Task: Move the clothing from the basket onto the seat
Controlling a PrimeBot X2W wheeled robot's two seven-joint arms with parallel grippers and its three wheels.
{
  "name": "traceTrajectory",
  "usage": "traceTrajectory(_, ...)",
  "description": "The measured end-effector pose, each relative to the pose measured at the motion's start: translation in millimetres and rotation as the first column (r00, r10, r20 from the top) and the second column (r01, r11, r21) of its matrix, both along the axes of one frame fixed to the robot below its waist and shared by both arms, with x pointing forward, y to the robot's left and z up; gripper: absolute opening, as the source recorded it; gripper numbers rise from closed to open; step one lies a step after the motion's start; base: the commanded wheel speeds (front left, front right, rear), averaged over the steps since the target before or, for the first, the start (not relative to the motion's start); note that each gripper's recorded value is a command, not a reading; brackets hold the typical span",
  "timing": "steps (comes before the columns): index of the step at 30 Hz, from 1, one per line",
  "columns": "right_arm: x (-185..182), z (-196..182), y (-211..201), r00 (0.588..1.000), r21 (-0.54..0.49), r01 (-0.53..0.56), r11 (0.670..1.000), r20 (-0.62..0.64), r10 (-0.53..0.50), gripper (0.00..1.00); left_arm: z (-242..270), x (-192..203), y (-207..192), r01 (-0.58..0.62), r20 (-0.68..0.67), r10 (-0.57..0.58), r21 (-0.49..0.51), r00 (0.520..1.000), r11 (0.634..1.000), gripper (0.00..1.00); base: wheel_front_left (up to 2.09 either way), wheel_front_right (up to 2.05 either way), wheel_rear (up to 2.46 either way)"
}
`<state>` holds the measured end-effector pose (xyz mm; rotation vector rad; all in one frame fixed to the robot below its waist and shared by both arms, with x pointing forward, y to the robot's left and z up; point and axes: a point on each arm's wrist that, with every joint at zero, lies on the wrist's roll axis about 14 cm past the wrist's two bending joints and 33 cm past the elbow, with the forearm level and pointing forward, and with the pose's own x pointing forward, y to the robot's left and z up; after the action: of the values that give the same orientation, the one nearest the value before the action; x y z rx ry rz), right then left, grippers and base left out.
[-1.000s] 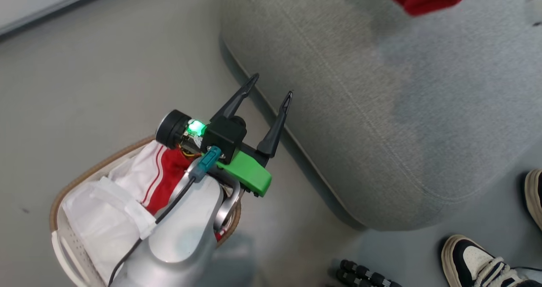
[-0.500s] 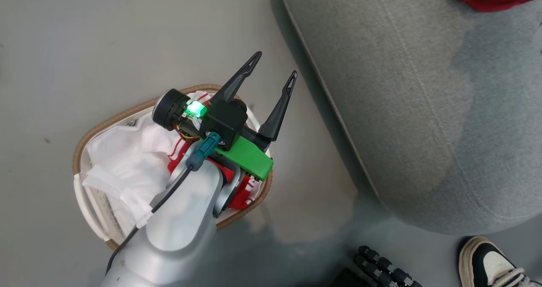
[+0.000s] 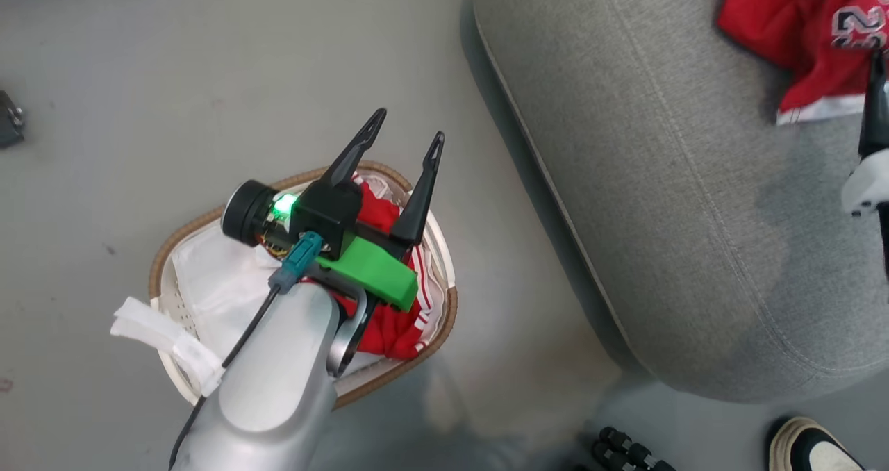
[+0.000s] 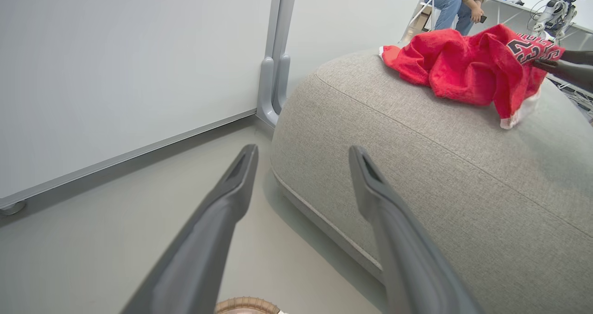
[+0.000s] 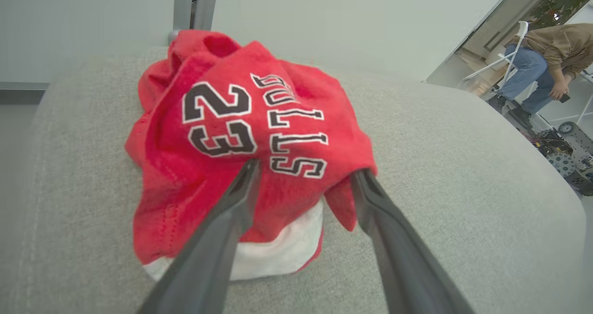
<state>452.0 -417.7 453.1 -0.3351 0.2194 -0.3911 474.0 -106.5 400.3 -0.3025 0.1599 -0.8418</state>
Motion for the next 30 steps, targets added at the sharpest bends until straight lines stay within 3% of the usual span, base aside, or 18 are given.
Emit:
traceTrajectory(8, -34.0, 13.0, 24.7, 0.998, 0.051, -0.03, 0.998, 0.065, 0.027, 1.0, 18.9, -5.3, 26.8, -0.094, 0.01, 0.094, 0.019, 0.996, 0.995, 1.0, 0.0, 0.0, 0.0)
traceTrajectory(17, -19.6, 43.8, 85.5, 0.963, 0.127, -0.187, 0.974, 0.222, 0.156, 1.0, 47.2, -0.4, 78.7, -0.272, 0.062, 0.27, 0.027, 0.961, 0.962, 1.0, 0.0, 0.0, 0.0)
traceTrajectory(22, -0.9, 55.6, 123.4, 0.929, 0.158, -0.287, 0.945, 0.286, 0.235, 1.0, 47.2, -2.5, 123.3, -0.393, 0.063, 0.389, 0.056, 0.919, 0.918, 1.0, 0.0, 0.0, 0.0)
traceTrajectory(30, 9.6, 61.6, 177.1, 0.884, 0.233, -0.404, 0.885, 0.348, 0.312, 1.0, 54.2, -14.0, 193.7, -0.574, 0.092, 0.566, 0.098, 0.819, 0.813, 1.0, 0.0, 0.0, 0.0)
